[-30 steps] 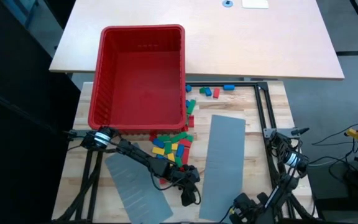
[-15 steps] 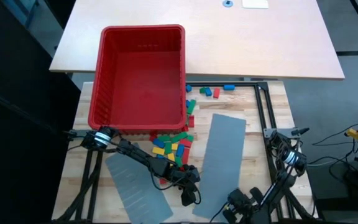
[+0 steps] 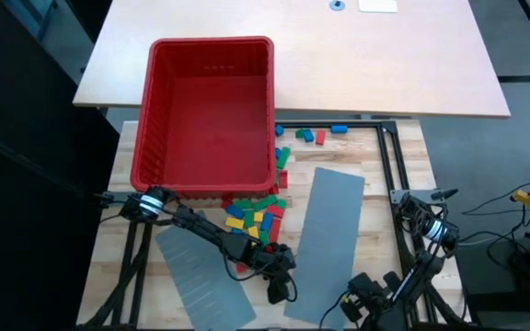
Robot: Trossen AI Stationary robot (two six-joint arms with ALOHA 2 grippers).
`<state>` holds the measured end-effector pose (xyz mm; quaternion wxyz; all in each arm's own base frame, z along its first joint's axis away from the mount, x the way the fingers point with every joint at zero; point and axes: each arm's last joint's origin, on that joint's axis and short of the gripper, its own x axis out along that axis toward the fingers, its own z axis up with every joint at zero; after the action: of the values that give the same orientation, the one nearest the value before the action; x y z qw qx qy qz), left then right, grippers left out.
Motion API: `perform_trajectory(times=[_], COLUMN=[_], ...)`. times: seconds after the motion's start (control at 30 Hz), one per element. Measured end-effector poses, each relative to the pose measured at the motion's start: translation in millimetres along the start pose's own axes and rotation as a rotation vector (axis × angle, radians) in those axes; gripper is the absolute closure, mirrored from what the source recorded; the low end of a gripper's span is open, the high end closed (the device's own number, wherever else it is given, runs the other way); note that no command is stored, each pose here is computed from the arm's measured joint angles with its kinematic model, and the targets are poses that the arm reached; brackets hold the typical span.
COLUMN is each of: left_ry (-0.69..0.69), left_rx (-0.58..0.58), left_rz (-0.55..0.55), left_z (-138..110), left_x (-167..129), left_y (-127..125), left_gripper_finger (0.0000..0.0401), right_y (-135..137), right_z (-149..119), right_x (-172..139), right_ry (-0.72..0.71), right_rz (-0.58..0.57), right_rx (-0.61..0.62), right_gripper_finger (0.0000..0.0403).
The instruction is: Sort blocks
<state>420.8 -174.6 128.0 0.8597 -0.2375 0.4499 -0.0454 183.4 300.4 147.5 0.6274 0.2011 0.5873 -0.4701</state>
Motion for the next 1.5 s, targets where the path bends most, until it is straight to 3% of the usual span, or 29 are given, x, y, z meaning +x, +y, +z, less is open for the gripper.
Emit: perform_trajectory(times=[0.4,0.6,1.0,1.1,1.27,1.5], left_ry=[0.025,0.052,0.059,0.064,0.059,0.047], left_rx=[-0.016,-0.049,-0.060,-0.003,0.203,0.358], left_rz=[0.009,-0.057,-0.077,-0.056,-0.016,0.045], left_z=[-3.7,-6.9,-8.8,-10.3,-12.9,-13.5], left_x=[4.5,17.6,21.8,21.8,21.6,21.5], left_y=[3.9,5.6,6.4,7.2,8.0,11.0], left_gripper_finger=[0.0401,0.0401,0.0401,0.0401,0.0401,0.0401], right_y=[-4.4,-0.7,8.5,9.2,9.5,9.7], right_z=[-12.9,-8.2,2.8,3.1,3.2,3.3], right_x=[16.8,17.9,19.4,19.6,19.6,19.6], right_ry=[0.039,0.022,-0.022,-0.032,-0.035,-0.036], right_rz=[0.045,0.072,0.124,0.133,0.136,0.138], right_rx=[0.056,0.072,0.067,0.068,0.055,0.053], right_gripper_finger=[0.0403,0.0403,0.0403,0.0403,0.0403,0.0403])
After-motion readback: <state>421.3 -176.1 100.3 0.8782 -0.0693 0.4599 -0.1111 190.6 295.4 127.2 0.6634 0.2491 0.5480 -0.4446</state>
